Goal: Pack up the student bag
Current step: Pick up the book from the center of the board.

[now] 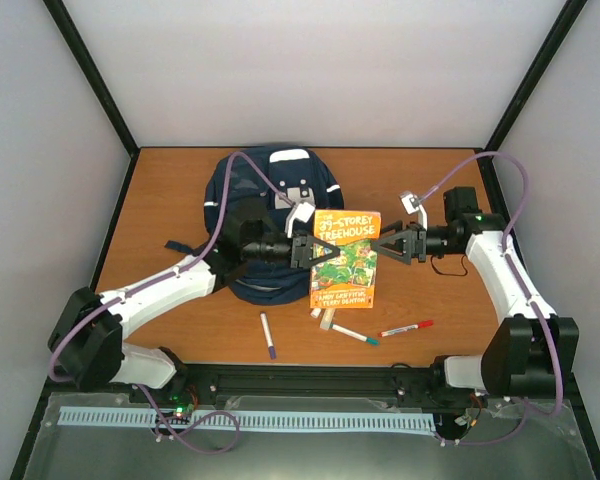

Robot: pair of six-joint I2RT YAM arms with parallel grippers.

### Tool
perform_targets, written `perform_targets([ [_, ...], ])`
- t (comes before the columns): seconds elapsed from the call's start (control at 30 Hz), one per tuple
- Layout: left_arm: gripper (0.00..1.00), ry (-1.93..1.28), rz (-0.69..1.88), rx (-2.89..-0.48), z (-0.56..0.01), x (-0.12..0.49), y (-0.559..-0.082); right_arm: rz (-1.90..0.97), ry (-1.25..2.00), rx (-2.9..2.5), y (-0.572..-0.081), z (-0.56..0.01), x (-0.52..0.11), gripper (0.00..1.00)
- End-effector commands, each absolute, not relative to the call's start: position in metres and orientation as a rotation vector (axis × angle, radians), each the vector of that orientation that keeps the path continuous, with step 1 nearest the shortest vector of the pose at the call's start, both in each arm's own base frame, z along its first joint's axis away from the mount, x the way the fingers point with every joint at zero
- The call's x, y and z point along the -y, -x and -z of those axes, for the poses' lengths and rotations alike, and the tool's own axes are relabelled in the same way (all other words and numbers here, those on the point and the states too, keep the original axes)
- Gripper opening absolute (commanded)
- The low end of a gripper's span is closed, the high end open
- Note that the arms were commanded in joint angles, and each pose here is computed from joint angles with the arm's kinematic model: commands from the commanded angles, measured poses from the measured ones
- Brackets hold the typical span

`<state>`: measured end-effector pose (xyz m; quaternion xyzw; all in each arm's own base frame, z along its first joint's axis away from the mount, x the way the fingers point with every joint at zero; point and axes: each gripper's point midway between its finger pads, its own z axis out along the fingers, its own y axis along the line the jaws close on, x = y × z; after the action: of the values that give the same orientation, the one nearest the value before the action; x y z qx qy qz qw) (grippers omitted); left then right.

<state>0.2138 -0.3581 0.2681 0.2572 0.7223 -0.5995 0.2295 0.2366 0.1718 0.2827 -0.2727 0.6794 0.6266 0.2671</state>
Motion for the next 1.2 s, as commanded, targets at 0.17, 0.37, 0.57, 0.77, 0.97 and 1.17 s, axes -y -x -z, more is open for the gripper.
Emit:
perform_targets([
  [0.17, 0.01, -0.667, 1.703, -1.695, -0.356, 0.362, -0.224, -1.699, 0.792, -1.837, -0.223, -0.271, -0.185, 0.88],
  [0.37, 0.01, -0.662, 1.693, -1.668, -0.368, 0.365, -0.23, -1.794, 0.808, -1.761, -0.211, -0.28, -0.188, 0.73],
  [0.57, 0.01, -0.659, 1.688, -1.679, -0.365, 0.369, -0.236, -1.836, 0.813, -1.712, -0.207, -0.288, -0.188, 0.28],
  [0.77, 0.21, -0.618, 1.599, -1.772, -0.346, 0.368, -0.248, -1.77, 0.829, -1.73, -0.21, -0.287, -0.187, 0.03],
  [0.97, 0.8, -0.531, 1.258, -2.04, -0.296, 0.346, -0.273, -1.619, 0.776, -1.782, -0.23, -0.282, -0.169, 0.03],
  [1.17, 0.93, -0.546, 0.804, -2.236, -0.262, 0.295, -0.28, -1.357, 0.838, -1.866, -0.242, -0.26, -0.158, 0.03],
])
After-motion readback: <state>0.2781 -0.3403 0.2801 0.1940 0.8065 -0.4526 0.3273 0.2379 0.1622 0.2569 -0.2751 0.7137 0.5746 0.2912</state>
